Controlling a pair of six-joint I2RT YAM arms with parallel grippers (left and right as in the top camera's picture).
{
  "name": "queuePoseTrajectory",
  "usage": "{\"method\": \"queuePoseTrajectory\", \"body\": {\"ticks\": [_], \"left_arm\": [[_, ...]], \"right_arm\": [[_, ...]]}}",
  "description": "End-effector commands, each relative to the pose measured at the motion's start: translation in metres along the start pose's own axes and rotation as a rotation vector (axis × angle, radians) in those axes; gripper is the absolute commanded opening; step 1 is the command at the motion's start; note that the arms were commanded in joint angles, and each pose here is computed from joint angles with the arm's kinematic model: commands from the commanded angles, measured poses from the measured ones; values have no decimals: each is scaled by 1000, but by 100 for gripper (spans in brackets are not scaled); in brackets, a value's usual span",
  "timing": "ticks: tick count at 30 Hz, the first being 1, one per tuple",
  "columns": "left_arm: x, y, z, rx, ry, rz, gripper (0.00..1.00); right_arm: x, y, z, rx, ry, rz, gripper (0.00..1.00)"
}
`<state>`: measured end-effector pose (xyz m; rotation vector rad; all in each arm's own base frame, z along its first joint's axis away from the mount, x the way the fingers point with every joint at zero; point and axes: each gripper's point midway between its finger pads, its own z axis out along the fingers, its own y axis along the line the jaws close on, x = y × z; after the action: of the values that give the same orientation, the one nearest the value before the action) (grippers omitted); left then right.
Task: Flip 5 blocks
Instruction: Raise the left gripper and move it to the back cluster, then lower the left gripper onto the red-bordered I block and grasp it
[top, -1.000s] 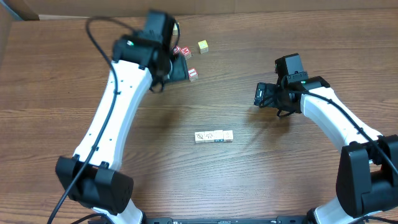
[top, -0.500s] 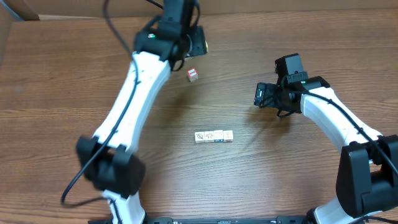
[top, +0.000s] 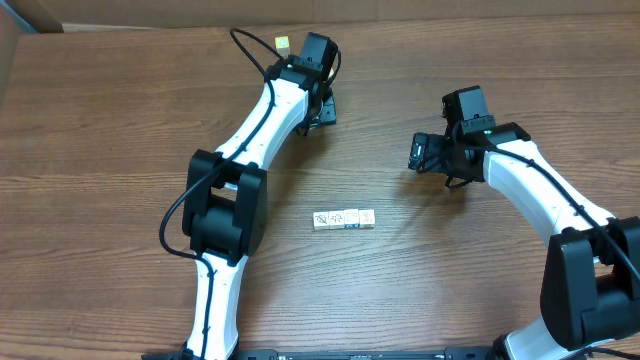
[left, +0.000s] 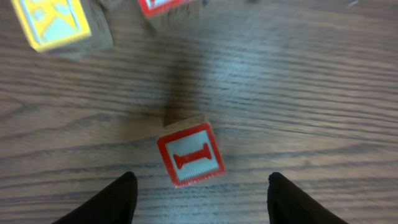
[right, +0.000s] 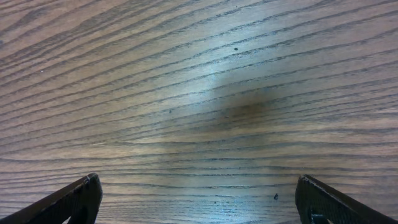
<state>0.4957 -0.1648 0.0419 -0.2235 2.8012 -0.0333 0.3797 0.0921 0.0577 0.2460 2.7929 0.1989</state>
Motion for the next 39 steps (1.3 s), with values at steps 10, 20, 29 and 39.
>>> {"method": "queuePoseTrajectory", "body": {"ticks": [10, 20, 29, 39], "left_arm": [[0, 5, 13, -26, 0, -37, 41], [-5, 11, 20, -40, -25, -97, 42], [1, 13, 27, -46, -15, -94, 39], [2, 14, 30, -53, -11, -94, 34]], "right_arm": [[-8, 2, -5, -1, -27, -9, 100], [-8, 2, -5, 0, -27, -9, 100], [-8, 2, -5, -1, -26, -9, 100], [-8, 2, -5, 0, -27, -9, 100]]}}
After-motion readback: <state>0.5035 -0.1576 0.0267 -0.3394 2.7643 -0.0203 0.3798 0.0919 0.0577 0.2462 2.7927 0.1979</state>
